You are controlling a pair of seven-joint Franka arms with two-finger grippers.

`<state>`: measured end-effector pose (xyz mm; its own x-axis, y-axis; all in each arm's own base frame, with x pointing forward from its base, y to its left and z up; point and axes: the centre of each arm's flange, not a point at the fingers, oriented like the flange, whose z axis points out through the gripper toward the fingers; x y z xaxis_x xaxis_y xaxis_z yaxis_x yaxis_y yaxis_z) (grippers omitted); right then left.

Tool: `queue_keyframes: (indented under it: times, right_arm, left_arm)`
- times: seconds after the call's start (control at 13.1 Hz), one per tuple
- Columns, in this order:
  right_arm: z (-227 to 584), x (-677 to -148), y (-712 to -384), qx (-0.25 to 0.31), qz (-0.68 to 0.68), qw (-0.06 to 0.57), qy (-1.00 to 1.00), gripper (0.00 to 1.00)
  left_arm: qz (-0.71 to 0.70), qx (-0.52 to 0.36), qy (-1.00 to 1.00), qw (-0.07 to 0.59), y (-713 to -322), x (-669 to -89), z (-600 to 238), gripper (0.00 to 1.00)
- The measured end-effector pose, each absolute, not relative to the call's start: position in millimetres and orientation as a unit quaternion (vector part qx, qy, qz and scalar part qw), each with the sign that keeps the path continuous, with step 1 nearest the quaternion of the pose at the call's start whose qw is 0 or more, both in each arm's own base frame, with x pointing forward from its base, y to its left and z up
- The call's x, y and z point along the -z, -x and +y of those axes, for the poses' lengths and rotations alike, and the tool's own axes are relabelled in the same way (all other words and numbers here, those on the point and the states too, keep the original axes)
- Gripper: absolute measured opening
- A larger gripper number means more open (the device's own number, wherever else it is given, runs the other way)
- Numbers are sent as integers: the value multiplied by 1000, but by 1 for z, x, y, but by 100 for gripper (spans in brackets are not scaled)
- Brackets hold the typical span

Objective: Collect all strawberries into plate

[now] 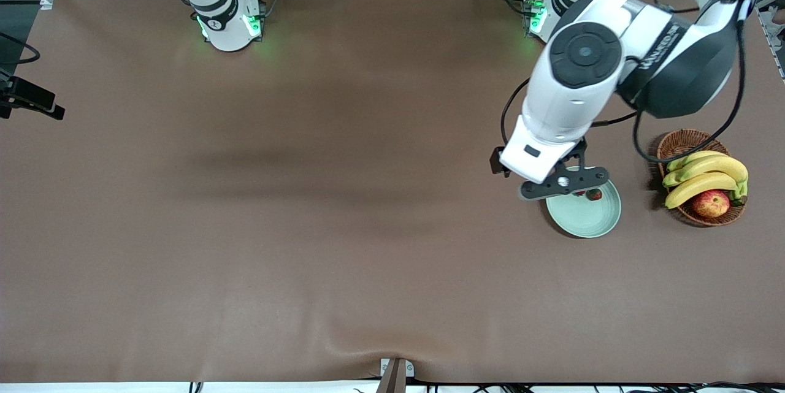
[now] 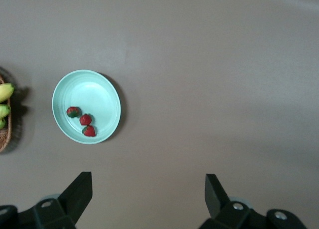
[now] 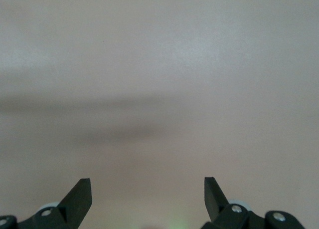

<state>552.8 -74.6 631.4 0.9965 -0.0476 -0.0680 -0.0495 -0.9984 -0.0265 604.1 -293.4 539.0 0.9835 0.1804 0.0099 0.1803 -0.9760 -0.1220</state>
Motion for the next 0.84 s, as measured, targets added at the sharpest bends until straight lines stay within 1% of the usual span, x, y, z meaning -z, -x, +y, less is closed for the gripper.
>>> queue_keyframes:
  times: [0.23,0.46,0.61,0.84]
  right_arm:
    - [-75,-631,-553,-34,24,14,999,100]
    - [-75,-631,-553,-34,24,14,999,100]
    - [-75,-631,-553,-34,24,14,999,100]
    - [-75,-631,-553,-34,24,14,999,100]
  left_arm:
    - [-100,-10,994,37,-606,-565,-263,100]
    - [-95,-19,995,-2,-611,-599,-200,100]
    - [-77,-23,997,1,-605,-617,-159,100]
    - [-54,-37,998,8,-588,-630,-119,100]
